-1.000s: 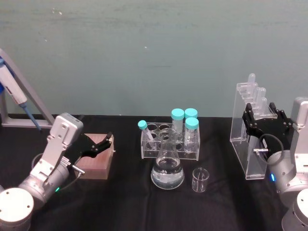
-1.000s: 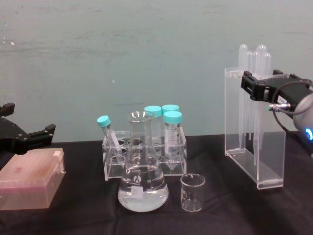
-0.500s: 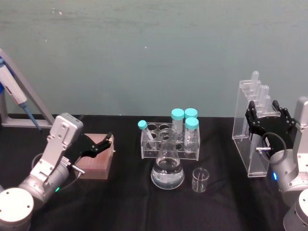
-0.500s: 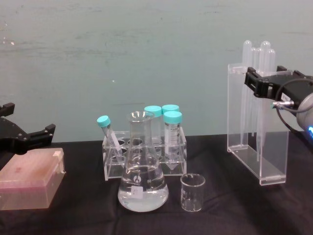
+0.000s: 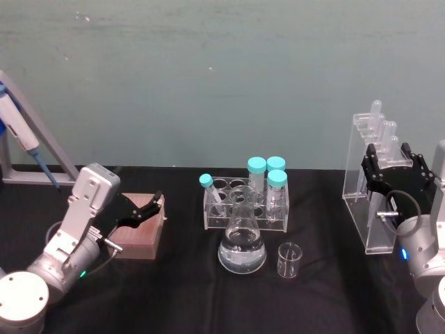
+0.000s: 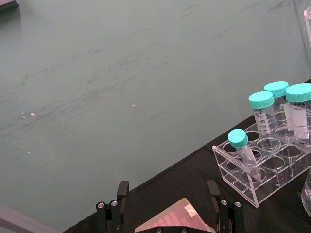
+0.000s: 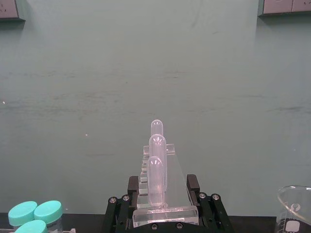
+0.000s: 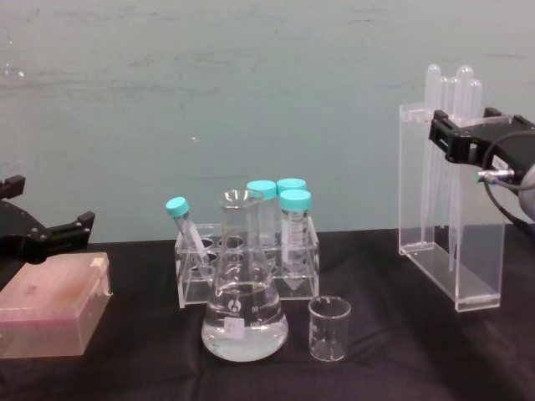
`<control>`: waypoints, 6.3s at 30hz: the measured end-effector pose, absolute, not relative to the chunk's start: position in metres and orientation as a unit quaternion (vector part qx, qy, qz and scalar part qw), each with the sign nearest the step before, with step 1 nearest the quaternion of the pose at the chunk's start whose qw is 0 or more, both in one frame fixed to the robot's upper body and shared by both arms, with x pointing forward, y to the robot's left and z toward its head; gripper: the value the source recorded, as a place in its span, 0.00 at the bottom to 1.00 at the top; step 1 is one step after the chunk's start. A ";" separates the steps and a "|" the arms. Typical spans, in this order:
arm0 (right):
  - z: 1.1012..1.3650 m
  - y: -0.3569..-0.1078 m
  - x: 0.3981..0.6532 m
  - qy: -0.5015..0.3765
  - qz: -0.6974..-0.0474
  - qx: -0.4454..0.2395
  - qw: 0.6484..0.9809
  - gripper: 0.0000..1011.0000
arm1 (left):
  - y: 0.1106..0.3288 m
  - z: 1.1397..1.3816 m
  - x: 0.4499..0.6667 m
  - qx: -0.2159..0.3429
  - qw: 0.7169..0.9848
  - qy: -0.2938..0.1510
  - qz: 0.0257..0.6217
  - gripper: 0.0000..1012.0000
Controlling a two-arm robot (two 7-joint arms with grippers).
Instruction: Place the experimental apparatus aside using one hand.
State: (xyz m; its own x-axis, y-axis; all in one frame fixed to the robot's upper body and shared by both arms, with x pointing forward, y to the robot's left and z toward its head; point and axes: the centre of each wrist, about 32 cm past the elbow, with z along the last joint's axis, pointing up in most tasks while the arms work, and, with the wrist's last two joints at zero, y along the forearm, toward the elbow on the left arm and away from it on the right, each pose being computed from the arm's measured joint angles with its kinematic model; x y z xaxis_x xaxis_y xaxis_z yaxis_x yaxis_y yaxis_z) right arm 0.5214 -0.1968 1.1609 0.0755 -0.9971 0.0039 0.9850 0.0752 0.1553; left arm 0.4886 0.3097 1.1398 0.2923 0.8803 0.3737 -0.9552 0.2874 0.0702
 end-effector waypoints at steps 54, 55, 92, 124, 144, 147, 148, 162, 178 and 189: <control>1.161 -0.254 0.524 -0.081 -0.677 0.062 0.729 0.61 | 0.310 1.140 0.489 0.141 0.791 -0.132 0.580 0.99; 1.161 -0.254 0.524 -0.081 -0.677 0.062 0.729 0.61 | 0.310 1.140 0.489 0.141 0.791 -0.132 0.580 0.99; 1.158 -0.282 0.533 -0.083 -0.696 0.063 0.710 0.61 | 0.310 1.140 0.489 0.141 0.791 -0.132 0.580 0.99; 1.157 -0.307 0.535 -0.086 -0.692 0.064 0.714 0.61 | 0.310 1.140 0.489 0.142 0.791 -0.132 0.580 0.99; 1.153 -0.308 0.537 -0.085 -0.684 0.065 0.721 0.61 | 0.310 1.140 0.489 0.141 0.791 -0.132 0.580 0.99; 1.152 -0.308 0.537 -0.085 -0.683 0.065 0.722 0.61 | 0.310 1.140 0.489 0.141 0.791 -0.132 0.580 0.99; 1.152 -0.307 0.536 -0.085 -0.683 0.065 0.722 0.61 | 0.310 1.140 0.489 0.141 0.791 -0.132 0.580 0.99; 1.147 -0.305 0.535 -0.083 -0.683 0.060 0.723 0.61 | 0.310 1.140 0.489 0.141 0.791 -0.132 0.580 0.99; 1.144 -0.307 0.534 -0.081 -0.685 0.056 0.721 0.61 | 0.310 1.140 0.489 0.141 0.791 -0.132 0.580 0.99; 1.144 -0.309 0.531 -0.079 -0.686 0.051 0.722 0.61 | 0.310 1.140 0.489 0.141 0.791 -0.132 0.580 0.99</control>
